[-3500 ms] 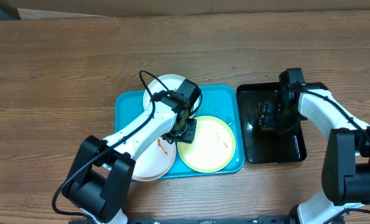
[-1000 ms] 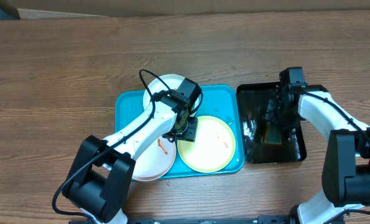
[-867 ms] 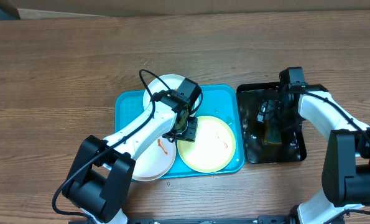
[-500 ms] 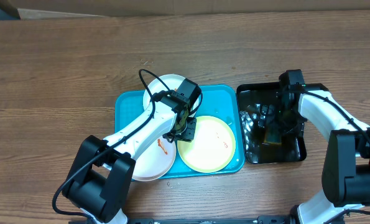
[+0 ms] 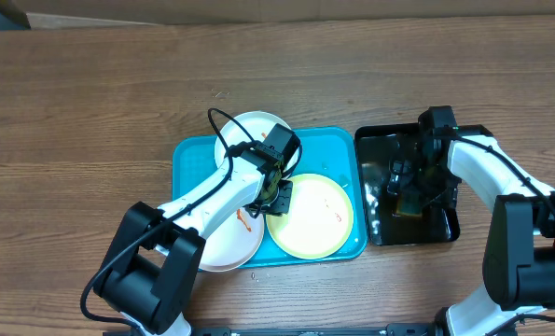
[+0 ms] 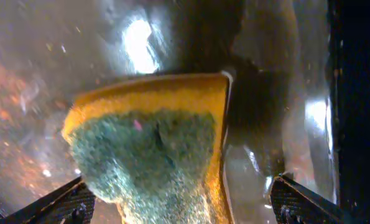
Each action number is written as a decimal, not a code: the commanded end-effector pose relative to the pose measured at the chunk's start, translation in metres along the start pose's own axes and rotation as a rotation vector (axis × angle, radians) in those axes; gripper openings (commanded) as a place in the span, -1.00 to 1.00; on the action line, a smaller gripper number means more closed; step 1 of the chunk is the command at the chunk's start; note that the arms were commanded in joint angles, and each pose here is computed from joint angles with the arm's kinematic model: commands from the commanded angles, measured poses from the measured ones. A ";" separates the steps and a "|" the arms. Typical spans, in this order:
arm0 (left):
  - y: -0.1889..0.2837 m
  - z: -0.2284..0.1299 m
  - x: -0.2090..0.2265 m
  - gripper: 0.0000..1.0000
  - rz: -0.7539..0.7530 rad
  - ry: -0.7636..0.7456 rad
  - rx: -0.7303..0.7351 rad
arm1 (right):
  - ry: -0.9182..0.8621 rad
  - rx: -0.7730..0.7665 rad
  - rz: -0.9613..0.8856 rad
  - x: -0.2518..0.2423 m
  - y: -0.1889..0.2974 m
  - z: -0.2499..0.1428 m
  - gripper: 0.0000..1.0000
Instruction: Clean dirty plates on tray and stack at the side
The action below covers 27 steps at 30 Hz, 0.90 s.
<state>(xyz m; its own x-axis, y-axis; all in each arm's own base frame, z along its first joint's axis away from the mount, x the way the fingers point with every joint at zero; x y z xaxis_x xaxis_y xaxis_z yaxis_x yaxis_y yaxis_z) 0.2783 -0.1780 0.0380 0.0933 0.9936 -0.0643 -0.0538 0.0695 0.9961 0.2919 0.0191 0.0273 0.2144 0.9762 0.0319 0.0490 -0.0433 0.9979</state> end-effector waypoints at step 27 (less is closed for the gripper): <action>-0.006 -0.001 0.003 -0.49 0.021 0.000 0.006 | -0.052 0.079 0.026 0.004 -0.001 -0.017 -0.32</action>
<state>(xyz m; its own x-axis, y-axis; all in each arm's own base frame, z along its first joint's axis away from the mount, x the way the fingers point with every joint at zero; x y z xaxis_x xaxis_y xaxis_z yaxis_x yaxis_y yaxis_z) 0.2796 -0.1778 0.0379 0.0943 0.9937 -0.0608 -0.0601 0.0666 0.9960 0.2755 0.0253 0.0248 0.2743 0.9602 0.0524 0.1120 -0.0860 0.9900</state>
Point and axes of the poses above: each gripper's point midway between its finger pads, its own y axis back along the fingers, its own x axis along the line the jaws close on, z = x × y, the point moved 2 cm from there along y, back along the fingers, and after that the axes turned 4 degrees about y, right-handed, at the moved point
